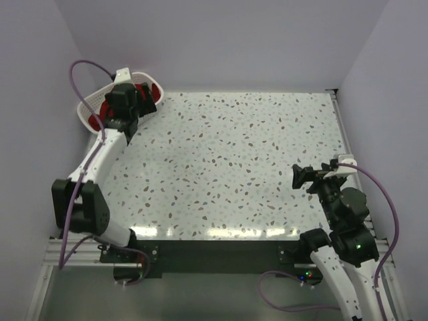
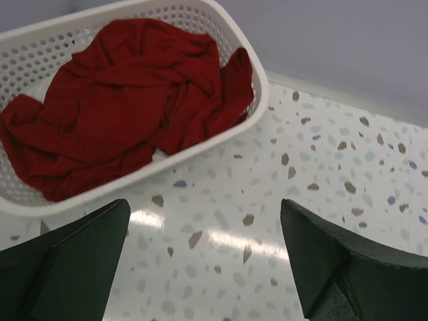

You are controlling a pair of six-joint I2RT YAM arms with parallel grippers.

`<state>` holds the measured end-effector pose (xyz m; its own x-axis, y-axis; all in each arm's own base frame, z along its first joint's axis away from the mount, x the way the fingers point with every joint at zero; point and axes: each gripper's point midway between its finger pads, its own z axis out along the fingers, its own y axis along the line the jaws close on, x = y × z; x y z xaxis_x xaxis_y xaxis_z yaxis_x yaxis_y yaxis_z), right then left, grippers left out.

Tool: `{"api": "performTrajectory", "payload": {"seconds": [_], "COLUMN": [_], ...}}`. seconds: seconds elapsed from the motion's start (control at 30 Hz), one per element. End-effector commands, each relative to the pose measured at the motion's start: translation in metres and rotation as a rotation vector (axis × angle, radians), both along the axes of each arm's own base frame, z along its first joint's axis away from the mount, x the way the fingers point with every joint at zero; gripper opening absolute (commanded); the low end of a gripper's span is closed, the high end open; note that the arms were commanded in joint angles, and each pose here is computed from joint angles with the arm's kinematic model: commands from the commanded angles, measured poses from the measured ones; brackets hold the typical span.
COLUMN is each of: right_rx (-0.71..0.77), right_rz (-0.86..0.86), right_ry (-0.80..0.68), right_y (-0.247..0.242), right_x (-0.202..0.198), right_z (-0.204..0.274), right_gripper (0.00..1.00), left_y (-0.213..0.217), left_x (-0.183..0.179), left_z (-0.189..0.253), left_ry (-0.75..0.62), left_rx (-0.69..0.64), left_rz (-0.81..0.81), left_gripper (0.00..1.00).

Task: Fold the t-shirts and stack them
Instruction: Grab the tshirt from the pile

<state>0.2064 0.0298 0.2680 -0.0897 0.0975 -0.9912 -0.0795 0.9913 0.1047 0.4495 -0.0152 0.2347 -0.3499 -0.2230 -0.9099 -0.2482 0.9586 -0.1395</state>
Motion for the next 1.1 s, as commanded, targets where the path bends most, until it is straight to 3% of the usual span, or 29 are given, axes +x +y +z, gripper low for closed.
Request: {"api": "performTrajectory", "payload": {"seconds": [0.0,0.03,0.07,0.13,0.23,0.37,0.6,0.7,0.73,0.8,0.83,0.93,1.07], "right_rx": [0.034,0.032,0.026,0.022,0.017,0.008,-0.020,-0.025,-0.028,-0.031,-0.030,-0.031,-0.032], "right_rz": [0.043,0.051,0.057,0.066,0.078,0.089,0.086,0.088,0.090,0.093,0.100,0.110,0.118], "right_ry": [-0.011,-0.003,0.005,0.025,0.060,0.100,0.167,0.182,0.185,0.184,0.191,0.191,0.188], "right_y": [0.011,0.013,0.014,0.016,0.019,0.022,0.023,0.024,0.025,0.025,0.027,0.028,0.030], "right_x": [0.004,0.004,0.004,0.004,0.008,0.010,0.017,0.018,0.019,0.020,0.020,0.020,0.020], "right_z": [0.005,0.004,0.002,-0.001,-0.009,-0.016,-0.031,-0.033,-0.034,-0.034,-0.035,-0.035,-0.035], "right_gripper": [0.99,0.99,0.99,0.99,0.98,0.99,0.99,0.99,0.99,0.99,0.99,0.99,0.99], "left_y": [0.029,0.034,0.039,0.052,0.079,0.091,0.115,0.114,0.110,0.108,0.106,0.108,0.114], "left_x": [0.058,0.075,0.091,0.116,0.150,0.176,0.192,0.192,0.193,0.194,0.196,0.193,0.179], "left_z": [0.023,0.041,0.014,0.023,-0.018,-0.053,-0.120,-0.135,-0.138,-0.129,-0.121,-0.082,0.006], "left_ry": [-0.072,-0.109,-0.056,-0.089,-0.037,-0.044,0.011,0.023,0.029,0.018,0.007,-0.042,-0.158], "left_rx": [-0.015,-0.024,-0.021,-0.036,-0.049,-0.149,-0.217,-0.240,-0.253,-0.251,-0.249,-0.217,-0.158], "left_rz": [0.109,0.131,0.142,0.173,0.230,0.261,0.258,0.221,0.186,0.154,0.136,0.129,0.136], "left_gripper": [1.00,1.00,1.00,1.00,1.00,0.98,0.82,0.67,0.48,0.23,0.02,0.00,0.00]}}
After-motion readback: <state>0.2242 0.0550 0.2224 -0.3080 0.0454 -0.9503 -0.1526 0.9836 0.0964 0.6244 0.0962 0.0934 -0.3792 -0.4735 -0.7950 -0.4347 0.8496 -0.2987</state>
